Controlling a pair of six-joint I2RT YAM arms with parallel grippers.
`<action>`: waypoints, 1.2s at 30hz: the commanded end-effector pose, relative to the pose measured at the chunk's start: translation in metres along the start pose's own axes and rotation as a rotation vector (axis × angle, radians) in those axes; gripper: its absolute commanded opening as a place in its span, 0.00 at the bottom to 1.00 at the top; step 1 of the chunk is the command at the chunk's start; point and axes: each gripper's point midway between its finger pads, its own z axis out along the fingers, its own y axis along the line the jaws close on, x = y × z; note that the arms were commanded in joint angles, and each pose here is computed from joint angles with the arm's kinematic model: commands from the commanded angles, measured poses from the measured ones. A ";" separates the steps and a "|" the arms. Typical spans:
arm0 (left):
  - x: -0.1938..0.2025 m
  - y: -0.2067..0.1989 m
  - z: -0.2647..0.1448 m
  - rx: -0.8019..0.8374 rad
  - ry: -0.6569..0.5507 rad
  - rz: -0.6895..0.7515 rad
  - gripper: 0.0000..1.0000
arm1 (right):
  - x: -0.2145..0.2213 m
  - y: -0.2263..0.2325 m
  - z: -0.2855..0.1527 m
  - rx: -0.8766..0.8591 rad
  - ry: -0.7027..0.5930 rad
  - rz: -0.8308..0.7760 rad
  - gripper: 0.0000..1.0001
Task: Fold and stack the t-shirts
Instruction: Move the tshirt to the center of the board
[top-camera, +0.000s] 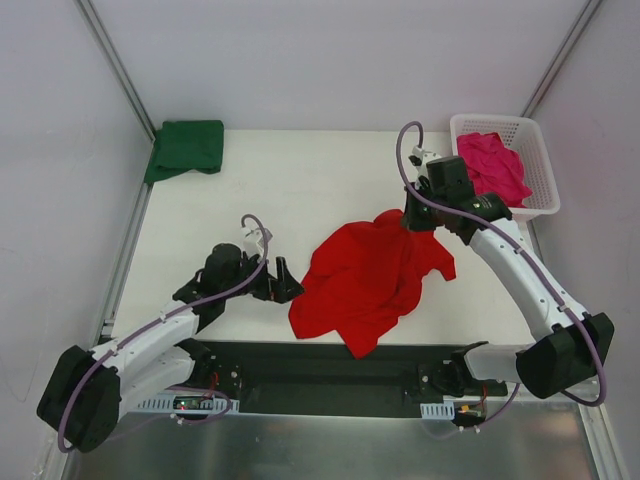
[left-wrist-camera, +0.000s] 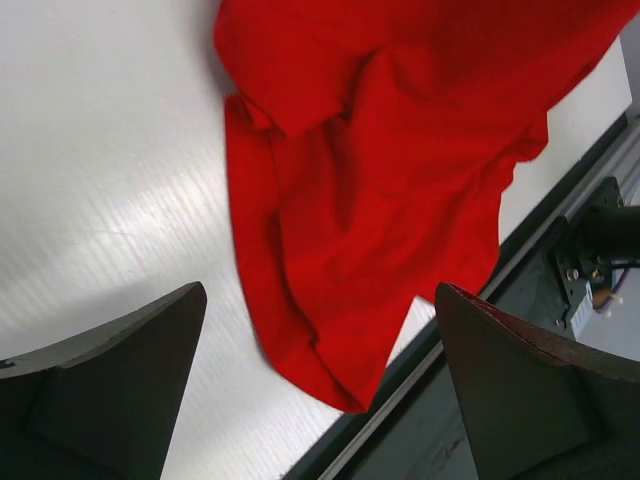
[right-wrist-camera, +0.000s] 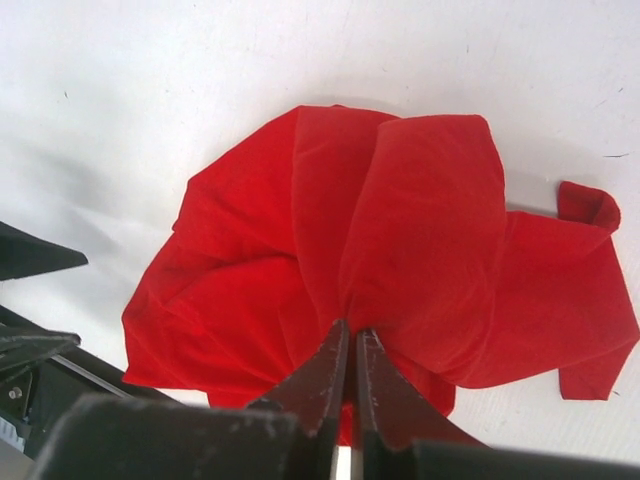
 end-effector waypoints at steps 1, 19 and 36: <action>0.021 -0.009 0.010 0.000 0.051 -0.042 0.99 | -0.009 0.004 0.001 -0.010 -0.045 0.014 0.01; 0.068 0.020 0.027 -0.181 0.089 -0.157 0.99 | -0.004 0.001 -0.002 0.002 -0.054 0.022 0.02; 0.110 0.032 0.022 -0.239 0.223 -0.293 0.99 | 0.001 -0.003 0.002 0.022 -0.051 0.024 0.01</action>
